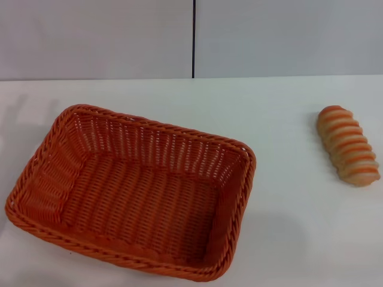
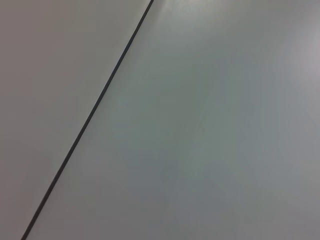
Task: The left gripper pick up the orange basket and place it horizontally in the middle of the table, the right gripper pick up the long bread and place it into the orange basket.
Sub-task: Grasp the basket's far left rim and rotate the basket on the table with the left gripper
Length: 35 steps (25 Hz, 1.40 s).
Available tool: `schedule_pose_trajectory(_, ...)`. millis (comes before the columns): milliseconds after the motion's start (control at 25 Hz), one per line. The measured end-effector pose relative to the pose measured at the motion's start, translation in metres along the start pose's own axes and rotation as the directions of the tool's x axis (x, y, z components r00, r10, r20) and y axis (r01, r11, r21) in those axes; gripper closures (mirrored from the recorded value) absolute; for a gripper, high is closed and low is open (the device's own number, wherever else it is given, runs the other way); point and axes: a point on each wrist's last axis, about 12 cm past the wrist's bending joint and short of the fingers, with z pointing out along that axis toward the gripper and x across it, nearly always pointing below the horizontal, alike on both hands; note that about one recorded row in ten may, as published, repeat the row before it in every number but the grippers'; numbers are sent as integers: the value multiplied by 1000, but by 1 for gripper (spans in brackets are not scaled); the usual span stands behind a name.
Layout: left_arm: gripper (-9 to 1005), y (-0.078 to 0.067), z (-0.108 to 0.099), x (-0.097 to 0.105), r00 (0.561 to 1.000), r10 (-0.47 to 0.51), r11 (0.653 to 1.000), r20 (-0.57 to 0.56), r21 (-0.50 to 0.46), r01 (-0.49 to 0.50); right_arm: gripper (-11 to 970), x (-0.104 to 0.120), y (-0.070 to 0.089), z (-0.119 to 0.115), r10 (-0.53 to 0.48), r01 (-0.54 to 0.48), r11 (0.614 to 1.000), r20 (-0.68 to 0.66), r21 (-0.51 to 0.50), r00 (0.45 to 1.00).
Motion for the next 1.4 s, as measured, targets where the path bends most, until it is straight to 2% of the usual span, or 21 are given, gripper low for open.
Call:
schedule_pose_trajectory(520, 218, 3, 0, -3, 1000, -13, 1000, -6, 12, 13, 477, 2, 0, -3, 10, -10, 1000, -8, 10, 1000)
schedule_pose_trajectory(920, 222, 17, 19, -19, 982, -136, 973, -133, 169, 157, 478, 6, 2, -5, 23, -22, 1000, -28, 20, 999)
schedule_pose_trajectory(960, 222, 25, 41, -31, 948, -194, 936, -252, 241, 256, 478, 7, 2, -5, 23, -23, 1000, -31, 15, 999)
schedule_pose_trajectory(1080, 223, 27, 53, -36, 925, -211, 917, -317, 263, 300, 478, 7, 3, -4, 23, -23, 1000, -32, 13, 999)
schedule_pose_trajectory(1160, 224, 26, 89, -47, 842, -123, 876, -525, 341, 341, 478, 7, 3, -3, 24, -23, 1000, -34, 11, 999)
schedule_pose_trajectory(1200, 224, 26, 89, -47, 842, -123, 876, -525, 341, 341, 478, 7, 3, -3, 24, -23, 1000, -34, 11, 999)
schedule_pose_trajectory(1320, 225, 24, 110, -53, 757, -5, 875, -653, 364, 319, 478, 8, 3, -2, 25, -24, 1000, -37, 9, 999)
schedule_pose_trajectory(1360, 226, 23, 121, -58, 706, 72, 878, -705, 380, 290, 478, 8, 3, -2, 28, -28, 1000, -38, 9, 999)
schedule_pose_trajectory(1400, 226, 23, 121, -58, 706, 72, 878, -705, 380, 290, 479, 8, 3, -2, 28, -28, 1000, -38, 9, 999)
